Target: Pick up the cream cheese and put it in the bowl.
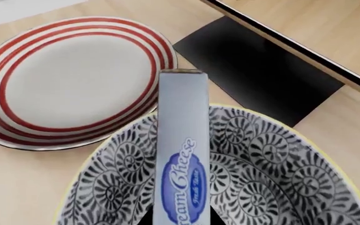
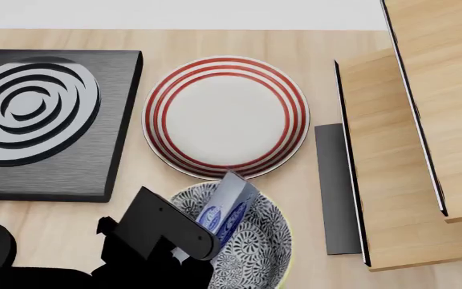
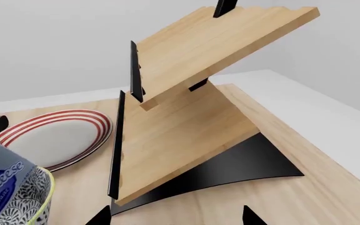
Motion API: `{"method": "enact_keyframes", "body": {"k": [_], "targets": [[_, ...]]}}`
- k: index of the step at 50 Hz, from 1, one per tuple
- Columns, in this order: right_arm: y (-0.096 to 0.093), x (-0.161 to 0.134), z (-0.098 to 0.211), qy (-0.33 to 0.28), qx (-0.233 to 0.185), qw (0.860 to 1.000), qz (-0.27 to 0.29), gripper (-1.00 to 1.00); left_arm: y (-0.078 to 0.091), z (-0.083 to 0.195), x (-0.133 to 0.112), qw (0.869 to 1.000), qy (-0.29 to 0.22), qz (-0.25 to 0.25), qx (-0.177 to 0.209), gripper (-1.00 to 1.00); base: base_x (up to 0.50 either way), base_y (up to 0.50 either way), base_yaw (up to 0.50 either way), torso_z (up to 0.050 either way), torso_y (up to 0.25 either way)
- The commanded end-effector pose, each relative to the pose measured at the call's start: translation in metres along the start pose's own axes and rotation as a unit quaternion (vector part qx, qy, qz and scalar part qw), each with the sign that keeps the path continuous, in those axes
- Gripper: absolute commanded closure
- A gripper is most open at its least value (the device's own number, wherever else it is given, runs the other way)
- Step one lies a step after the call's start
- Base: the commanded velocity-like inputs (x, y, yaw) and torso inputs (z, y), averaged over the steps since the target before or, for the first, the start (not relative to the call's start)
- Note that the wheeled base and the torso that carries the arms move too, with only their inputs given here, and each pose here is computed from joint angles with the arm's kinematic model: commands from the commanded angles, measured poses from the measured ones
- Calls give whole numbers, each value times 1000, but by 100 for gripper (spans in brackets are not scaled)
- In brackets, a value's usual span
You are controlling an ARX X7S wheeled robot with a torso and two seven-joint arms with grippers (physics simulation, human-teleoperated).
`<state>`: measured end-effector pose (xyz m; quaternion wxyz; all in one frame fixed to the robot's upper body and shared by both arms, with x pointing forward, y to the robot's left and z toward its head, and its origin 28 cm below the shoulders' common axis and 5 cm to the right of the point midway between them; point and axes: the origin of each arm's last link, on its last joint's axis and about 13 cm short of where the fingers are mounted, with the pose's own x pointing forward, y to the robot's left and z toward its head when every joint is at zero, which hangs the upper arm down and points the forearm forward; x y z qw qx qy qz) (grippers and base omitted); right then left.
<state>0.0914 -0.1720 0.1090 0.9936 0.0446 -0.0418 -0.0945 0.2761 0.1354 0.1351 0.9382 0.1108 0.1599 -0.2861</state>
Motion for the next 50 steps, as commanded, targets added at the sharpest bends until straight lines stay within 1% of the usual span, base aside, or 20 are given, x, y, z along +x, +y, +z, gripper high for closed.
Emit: {"method": "enact_keyframes", "body": {"k": [1,2,7,13,14,17,18,21,24,26,27,30,32,35,38,41,43,47,48,50], "targets": [[0,0,0,-1,1,1000,0,-100,-1,-1,0,1000,16,3,-3,-100,0,0,0,0,0],[0,0,0,0,-1,1000,1,-100,-3,1,-3,1000,9,-4,2,-100,0,0,0,0,0],[1,2,-3,4,-1,1000,2,-100,-2,12,-13,1000,-5,4,-4,-100,0,0,0,0,0],[1,2,-3,4,0,1000,2,-100,-6,32,-37,999,-43,-6,-8,-100,0,0,0,0,0],[1,2,-3,4,-1,1000,2,-100,-6,35,-41,999,-48,-4,-3,-100,0,0,0,0,0],[1,2,-3,4,-1,1000,3,-100,-7,40,-48,998,-57,-11,-9,-100,0,0,0,0,0],[1,2,-2,5,-1,1000,3,-100,-8,42,-52,998,-65,-10,-4,-100,0,0,0,0,0],[1,2,-2,3,-1,1000,2,-100,-11,50,-63,996,-85,-16,-8,-100,0,0,0,0,0],[1,2,-2,3,-1,1000,2,-100,-14,55,-73,995,-97,-19,-2,-100,0,0,0,0,0],[1,2,-2,4,-1,1000,2,-100,-15,59,-79,994,-102,-25,-7,-100,0,0,0,0,0],[1,2,-2,4,-1,1000,2,-100,-17,61,-84,994,-111,-24,3,-100,0,0,0,0,0],[1,2,-2,4,-1,1000,2,-100,-21,66,-98,992,-125,-30,2,-100,0,0,0,0,0],[1,2,-3,5,-2,1000,2,-100,-24,68,-106,991,-131,-31,11,-100,0,0,0,0,0],[1,2,-3,4,-1,1000,1,-100,-26,72,-119,988,-149,-35,5,-100,0,0,0,0,0],[2,2,-2,4,-1,1000,3,-100,-29,72,-130,987,-155,-32,15,-100,0,0,0,0,0],[2,2,-3,4,-3,1000,4,-100,-31,73,-148,984,-176,-36,12,-100,0,0,0,0,0],[2,2,-3,5,-2,1000,3,-100,-31,72,-155,983,-184,-24,14,-100,0,0,0,0,0],[3,2,-4,6,-3,1000,4,-100,-33,67,-172,979,-202,-26,14,-100,0,0,0,0,0],[3,2,-4,6,-2,1000,5,-100,-32,76,-182,978,-205,-27,15,-100,0,0,0,0,0],[3,3,-4,7,-3,1000,5,-100,-31,74,-187,978,-207,-26,17,-100,0,0,0,0,0]]}}
